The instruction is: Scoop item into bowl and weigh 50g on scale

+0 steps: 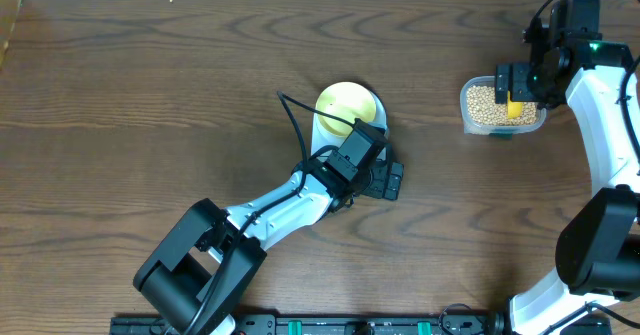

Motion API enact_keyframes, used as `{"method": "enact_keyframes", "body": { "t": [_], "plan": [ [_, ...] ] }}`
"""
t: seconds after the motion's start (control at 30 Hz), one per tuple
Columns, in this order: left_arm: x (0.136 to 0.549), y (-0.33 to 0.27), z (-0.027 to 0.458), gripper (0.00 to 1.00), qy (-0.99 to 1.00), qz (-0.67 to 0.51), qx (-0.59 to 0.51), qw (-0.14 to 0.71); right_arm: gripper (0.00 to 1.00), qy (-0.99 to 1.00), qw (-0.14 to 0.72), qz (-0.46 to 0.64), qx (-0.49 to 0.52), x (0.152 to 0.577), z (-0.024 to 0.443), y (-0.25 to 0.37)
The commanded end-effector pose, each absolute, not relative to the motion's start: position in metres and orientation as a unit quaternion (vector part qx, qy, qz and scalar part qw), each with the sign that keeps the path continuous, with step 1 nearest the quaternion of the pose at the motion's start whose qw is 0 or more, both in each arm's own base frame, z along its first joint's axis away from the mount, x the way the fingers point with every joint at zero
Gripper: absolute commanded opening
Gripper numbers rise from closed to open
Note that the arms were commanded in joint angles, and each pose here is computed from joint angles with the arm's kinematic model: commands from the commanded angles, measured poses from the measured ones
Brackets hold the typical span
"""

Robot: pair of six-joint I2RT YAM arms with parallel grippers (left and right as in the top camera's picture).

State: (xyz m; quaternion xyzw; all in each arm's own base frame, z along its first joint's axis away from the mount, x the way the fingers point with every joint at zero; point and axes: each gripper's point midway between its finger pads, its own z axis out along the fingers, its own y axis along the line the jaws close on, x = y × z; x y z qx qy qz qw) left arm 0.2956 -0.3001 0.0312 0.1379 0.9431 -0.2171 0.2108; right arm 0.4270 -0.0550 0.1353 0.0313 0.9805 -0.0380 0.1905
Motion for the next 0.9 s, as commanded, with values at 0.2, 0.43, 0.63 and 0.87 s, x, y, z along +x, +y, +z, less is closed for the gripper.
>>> {"method": "enact_keyframes", "body": {
  "t": [0.2, 0.43, 0.63, 0.87],
  "plan": [
    [0.2801, -0.2717, -0.0070, 0.98, 0.972, -0.163, 0.091, 0.143, 0.99, 0.981, 0.187, -0.042, 0.041, 0.4254, 0.1330, -0.0618],
    [0.2769, -0.2743, -0.0068, 0.98, 0.971, -0.173, 0.095, 0.134, 0.99, 0.981, 0.187, -0.042, 0.041, 0.4254, 0.1330, -0.0618],
    [0.2783, -0.2742, -0.0117, 0.98, 0.971, -0.172, 0.097, 0.133, 0.99, 0.981, 0.187, -0.042, 0.041, 0.4254, 0.1330, -0.0618],
    [0.2829, -0.2674, -0.0166, 0.98, 0.975, -0.162, 0.077, 0.132, 0.99, 0.981, 0.187, -0.042, 0.041, 0.4254, 0.1330, -0.0618]
  ]
}}
